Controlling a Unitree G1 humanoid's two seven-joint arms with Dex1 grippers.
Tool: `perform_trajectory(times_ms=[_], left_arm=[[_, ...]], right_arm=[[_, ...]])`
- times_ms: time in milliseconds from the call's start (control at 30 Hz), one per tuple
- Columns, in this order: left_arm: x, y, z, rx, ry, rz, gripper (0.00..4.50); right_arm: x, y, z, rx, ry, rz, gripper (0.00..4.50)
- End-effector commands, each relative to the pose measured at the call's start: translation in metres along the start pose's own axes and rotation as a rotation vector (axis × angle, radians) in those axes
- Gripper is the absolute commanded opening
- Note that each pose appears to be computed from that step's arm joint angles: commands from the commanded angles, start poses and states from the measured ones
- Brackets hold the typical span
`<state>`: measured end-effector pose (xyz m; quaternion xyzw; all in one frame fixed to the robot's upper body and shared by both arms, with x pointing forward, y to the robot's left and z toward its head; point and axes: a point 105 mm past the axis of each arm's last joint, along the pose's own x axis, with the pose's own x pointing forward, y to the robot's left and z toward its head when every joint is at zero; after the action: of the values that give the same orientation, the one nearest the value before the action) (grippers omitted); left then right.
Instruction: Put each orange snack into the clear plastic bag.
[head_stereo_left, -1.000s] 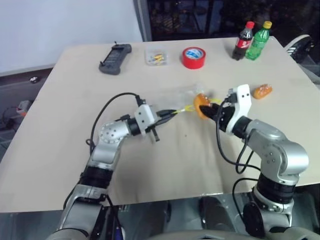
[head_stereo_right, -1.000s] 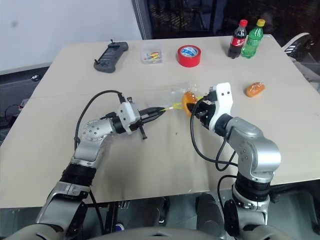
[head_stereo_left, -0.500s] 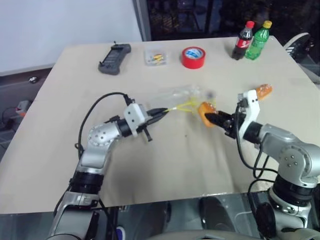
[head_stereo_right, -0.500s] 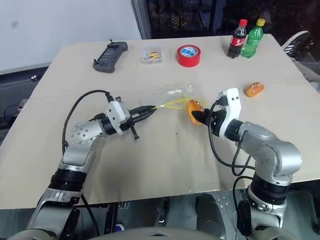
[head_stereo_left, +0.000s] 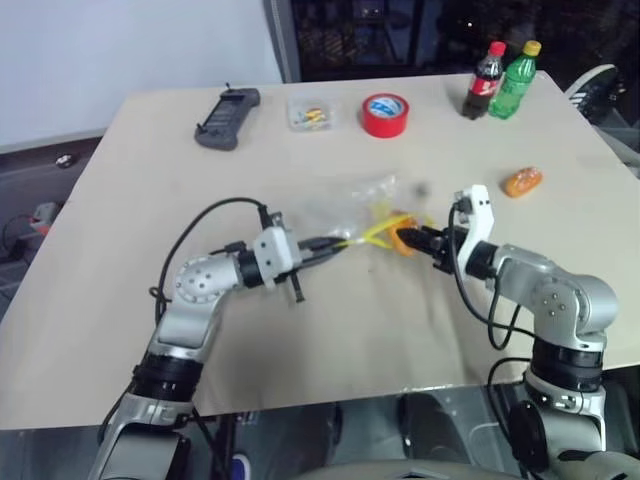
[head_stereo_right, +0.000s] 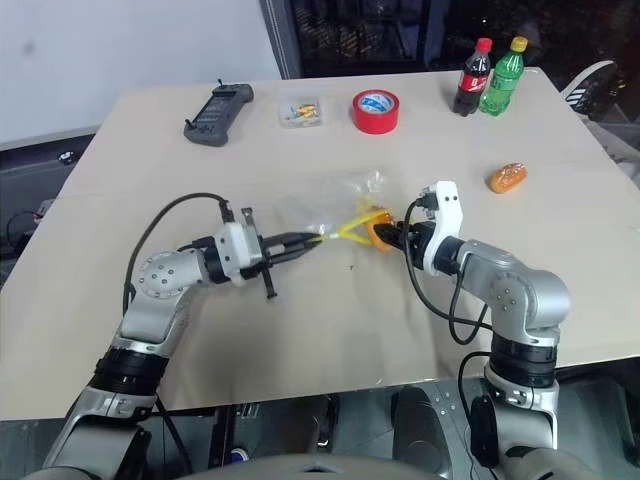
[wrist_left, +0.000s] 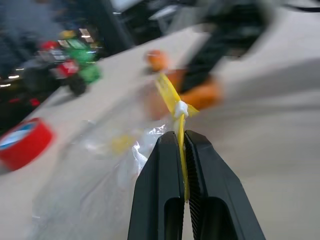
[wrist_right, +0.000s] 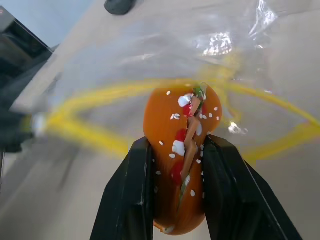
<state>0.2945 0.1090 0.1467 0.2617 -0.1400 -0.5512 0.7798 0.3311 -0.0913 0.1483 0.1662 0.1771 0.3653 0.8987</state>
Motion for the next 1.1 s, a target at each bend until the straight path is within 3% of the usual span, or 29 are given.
perform_trajectory(times_ms=[33,167,300,500,533,700,833,933,1000,1100], left_arm=[[-0.004,-0.002,0.011,0.046,-0.027,-0.036,0.00],[-0.008,-0.004,0.007,0.049,-0.011,-0.051,0.00],[-0.009,0.003,0.006,0.036,-0.007,0.000,0.00],[-0.009,0.015,0.001,-0.002,0.026,0.108,0.00],[-0.008,0.019,-0.001,-0.008,0.037,0.137,0.00],[-0.002,0.033,-0.008,-0.035,0.077,0.266,0.00],[0.001,0.041,-0.009,-0.041,0.089,0.332,0.00],[0.002,0.042,-0.008,-0.040,0.093,0.354,0.00],[0.005,0.042,-0.006,-0.042,0.091,0.363,0.00],[0.010,0.040,-0.004,-0.050,0.083,0.372,0.00]], right_arm=[[0.010,0.007,0.007,0.039,-0.026,0.074,1.27],[0.027,0.011,0.002,0.147,-0.032,0.113,1.27],[0.052,-0.005,0.003,-0.031,-0.101,-0.079,1.27],[0.049,-0.002,0.009,-0.217,-0.134,-0.105,4.22],[0.044,0.000,0.013,-0.238,-0.144,-0.097,4.47],[0.008,0.034,0.024,-0.277,-0.181,0.129,4.47],[-0.016,0.028,0.041,-0.305,-0.250,0.109,4.47],[-0.028,0.004,0.068,-0.329,-0.362,-0.079,4.47],[-0.036,-0.046,0.088,-0.333,-0.428,-0.435,4.47],[-0.050,-0.111,0.092,-0.346,-0.423,-0.873,4.47]])
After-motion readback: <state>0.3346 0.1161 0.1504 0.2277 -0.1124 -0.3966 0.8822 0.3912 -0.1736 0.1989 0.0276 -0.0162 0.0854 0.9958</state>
